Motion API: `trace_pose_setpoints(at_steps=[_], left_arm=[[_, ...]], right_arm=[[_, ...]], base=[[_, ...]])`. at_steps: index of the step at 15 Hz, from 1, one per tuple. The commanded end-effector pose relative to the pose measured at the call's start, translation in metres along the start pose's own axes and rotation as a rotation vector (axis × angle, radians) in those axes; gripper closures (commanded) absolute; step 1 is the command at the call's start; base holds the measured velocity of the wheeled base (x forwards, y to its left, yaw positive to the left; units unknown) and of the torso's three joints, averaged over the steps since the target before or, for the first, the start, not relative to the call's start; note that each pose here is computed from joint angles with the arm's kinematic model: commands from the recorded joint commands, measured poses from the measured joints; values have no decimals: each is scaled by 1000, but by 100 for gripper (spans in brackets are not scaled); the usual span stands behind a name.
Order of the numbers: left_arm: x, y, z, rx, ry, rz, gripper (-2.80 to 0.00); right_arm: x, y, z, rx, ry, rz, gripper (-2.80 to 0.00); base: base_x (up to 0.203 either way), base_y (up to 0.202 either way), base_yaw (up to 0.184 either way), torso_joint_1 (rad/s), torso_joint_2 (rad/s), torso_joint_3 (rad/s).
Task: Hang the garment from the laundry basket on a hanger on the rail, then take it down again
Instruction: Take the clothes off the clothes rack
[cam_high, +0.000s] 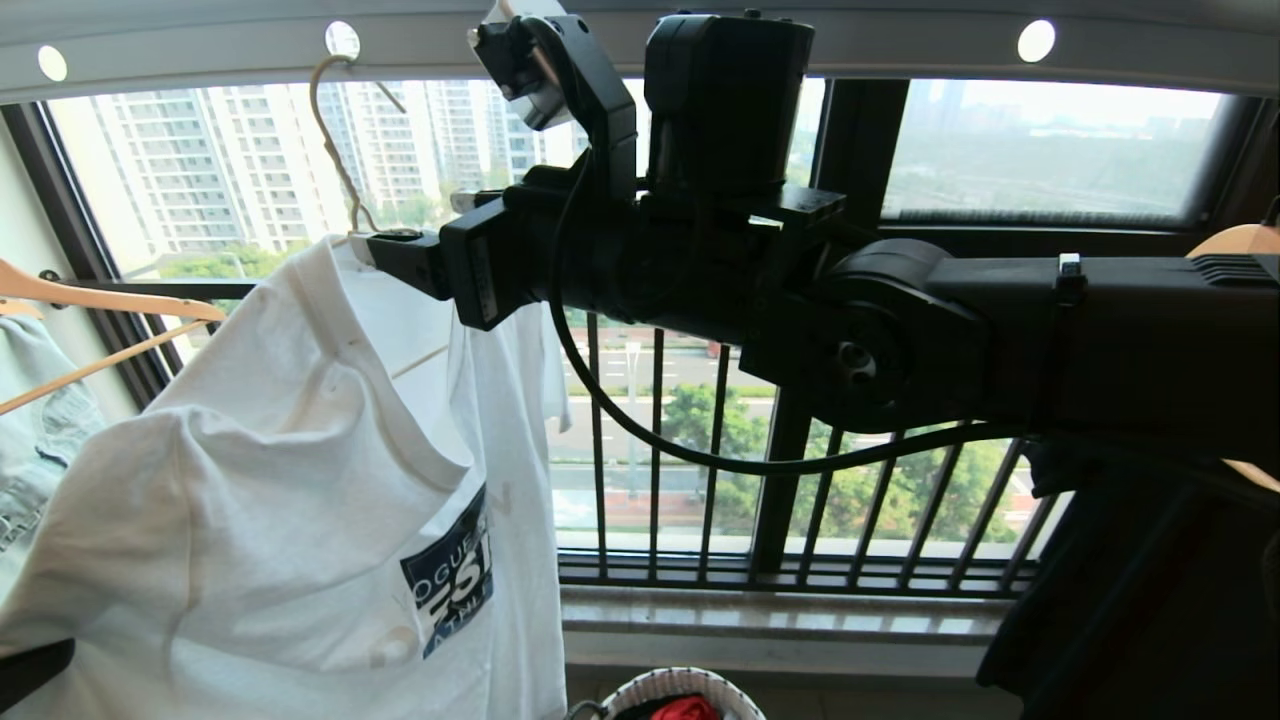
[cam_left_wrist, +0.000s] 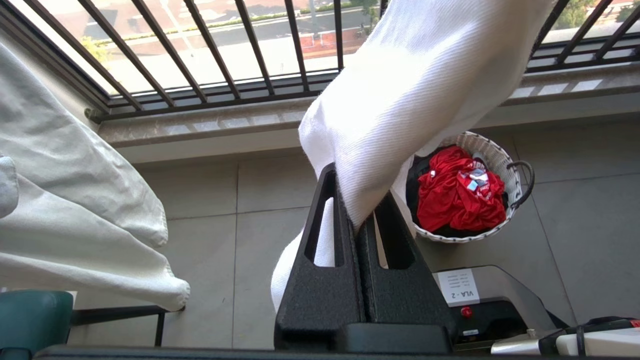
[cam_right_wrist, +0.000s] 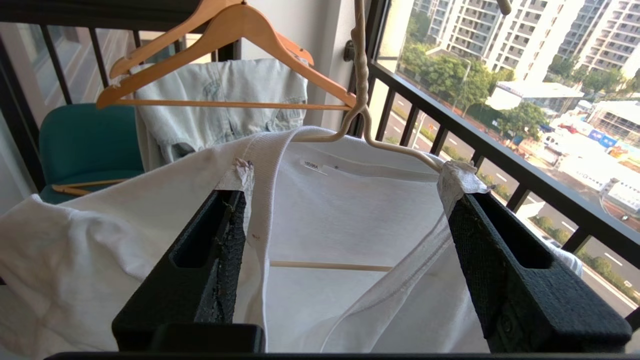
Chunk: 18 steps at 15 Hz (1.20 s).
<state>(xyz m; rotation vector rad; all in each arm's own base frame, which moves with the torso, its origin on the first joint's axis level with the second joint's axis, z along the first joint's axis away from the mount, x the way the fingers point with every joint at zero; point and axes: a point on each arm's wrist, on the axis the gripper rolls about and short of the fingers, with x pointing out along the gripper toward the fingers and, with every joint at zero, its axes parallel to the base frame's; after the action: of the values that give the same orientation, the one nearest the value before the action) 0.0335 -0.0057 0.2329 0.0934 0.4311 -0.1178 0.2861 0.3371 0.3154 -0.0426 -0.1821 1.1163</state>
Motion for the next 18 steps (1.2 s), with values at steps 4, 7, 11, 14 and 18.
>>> trace_pose_setpoints(at_steps=[4,7,11,14,18], left_arm=[[4,0,-8,2,33,3,0],[7,-1,-22,8,75,10,0],[10,-1,-42,12,116,16,0],[6,-1,-52,-5,114,19,0],[6,-1,-69,-21,179,19,0]], right_arm=[[-12,-1,3,66,23,-41,0],[-16,-5,-1,86,45,-56,0],[-21,-3,-1,112,61,-58,0],[-23,-3,0,113,64,-69,0],[-26,-2,2,120,83,-72,0]], base=[[0,0,0,0,0,0],[0,0,0,0,0,0],[0,0,0,0,0,0],[0,0,0,0,0,0],[0,0,0,0,0,0]])
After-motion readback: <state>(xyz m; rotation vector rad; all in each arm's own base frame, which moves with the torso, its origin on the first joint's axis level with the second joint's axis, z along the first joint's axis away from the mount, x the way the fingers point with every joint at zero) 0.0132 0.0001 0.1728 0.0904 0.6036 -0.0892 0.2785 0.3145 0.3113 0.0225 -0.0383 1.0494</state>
